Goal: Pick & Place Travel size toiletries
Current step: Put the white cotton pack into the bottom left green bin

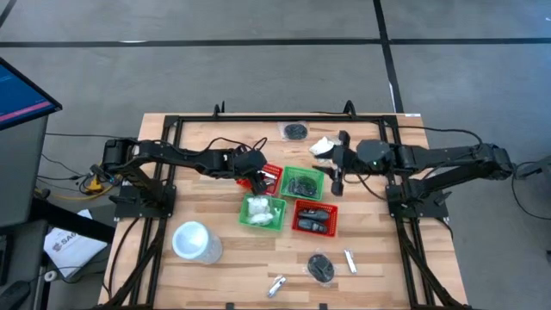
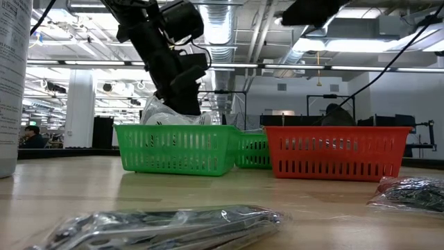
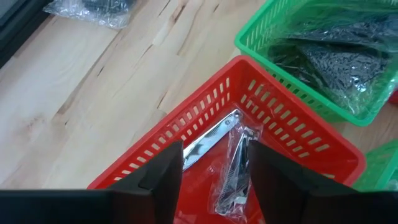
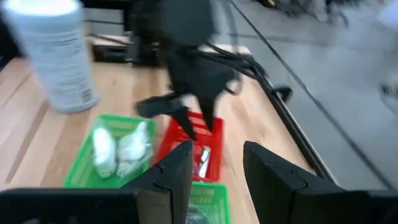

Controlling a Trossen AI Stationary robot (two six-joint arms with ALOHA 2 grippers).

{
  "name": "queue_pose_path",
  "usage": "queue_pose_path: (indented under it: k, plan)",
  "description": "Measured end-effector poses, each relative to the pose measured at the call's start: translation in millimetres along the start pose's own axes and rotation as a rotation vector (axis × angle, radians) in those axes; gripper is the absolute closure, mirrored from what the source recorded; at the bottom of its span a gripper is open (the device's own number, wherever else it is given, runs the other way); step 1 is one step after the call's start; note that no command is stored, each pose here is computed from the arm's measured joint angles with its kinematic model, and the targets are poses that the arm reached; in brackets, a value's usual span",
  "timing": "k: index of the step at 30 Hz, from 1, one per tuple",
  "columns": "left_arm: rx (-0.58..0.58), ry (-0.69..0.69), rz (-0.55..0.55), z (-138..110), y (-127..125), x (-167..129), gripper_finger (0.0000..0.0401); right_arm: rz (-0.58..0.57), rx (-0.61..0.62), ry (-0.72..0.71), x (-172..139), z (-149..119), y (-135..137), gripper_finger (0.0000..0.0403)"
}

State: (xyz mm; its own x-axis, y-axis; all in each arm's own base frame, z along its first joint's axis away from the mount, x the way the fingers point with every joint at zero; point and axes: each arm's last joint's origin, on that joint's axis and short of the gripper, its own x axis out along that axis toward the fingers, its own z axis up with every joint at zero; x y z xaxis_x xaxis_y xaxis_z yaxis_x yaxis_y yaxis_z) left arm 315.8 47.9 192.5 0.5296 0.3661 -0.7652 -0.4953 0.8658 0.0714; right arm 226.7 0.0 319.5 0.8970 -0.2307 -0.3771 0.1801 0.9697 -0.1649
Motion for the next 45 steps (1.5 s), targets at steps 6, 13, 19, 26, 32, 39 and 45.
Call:
queue_pose_path:
  k: [6, 13, 19, 26, 32, 39, 45]
  plan:
    - [-0.004, -0.010, -0.005, 1.0, -0.5, -0.1, 0.0233, -0.148, 0.238, 0.138, 9.1, -16.4, -33.3, 0.0272]
    - [-0.015, -0.063, -0.029, 5.1, -6.1, -1.6, 0.0231, -0.303, 0.345, 0.312, 33.2, -42.0, -70.1, 0.0272]
    - [-0.008, -0.092, -0.051, 6.2, -13.2, -3.9, 0.0233, -0.306, 0.468, 0.391, 48.9, -61.6, -101.3, 0.0272]
    - [-0.004, -0.101, -0.059, 6.1, -16.5, -5.0, 0.0231, -0.345, 0.580, 0.490, 60.6, -86.5, -129.3, 0.0272]
    - [-0.006, -0.107, -0.060, 6.7, -16.6, -5.1, 0.0233, -0.274, 0.672, 0.587, 72.2, -109.3, -142.4, 0.0272]
    - [-0.009, -0.115, -0.062, 7.5, -16.7, -5.1, 0.0231, -0.268, 0.698, 0.666, 81.3, -128.8, -152.1, 0.0272]
    - [-0.011, -0.122, -0.064, 8.2, -16.9, -5.2, 0.0231, -0.288, 0.717, 0.697, 76.4, -135.0, -159.7, 0.0272]
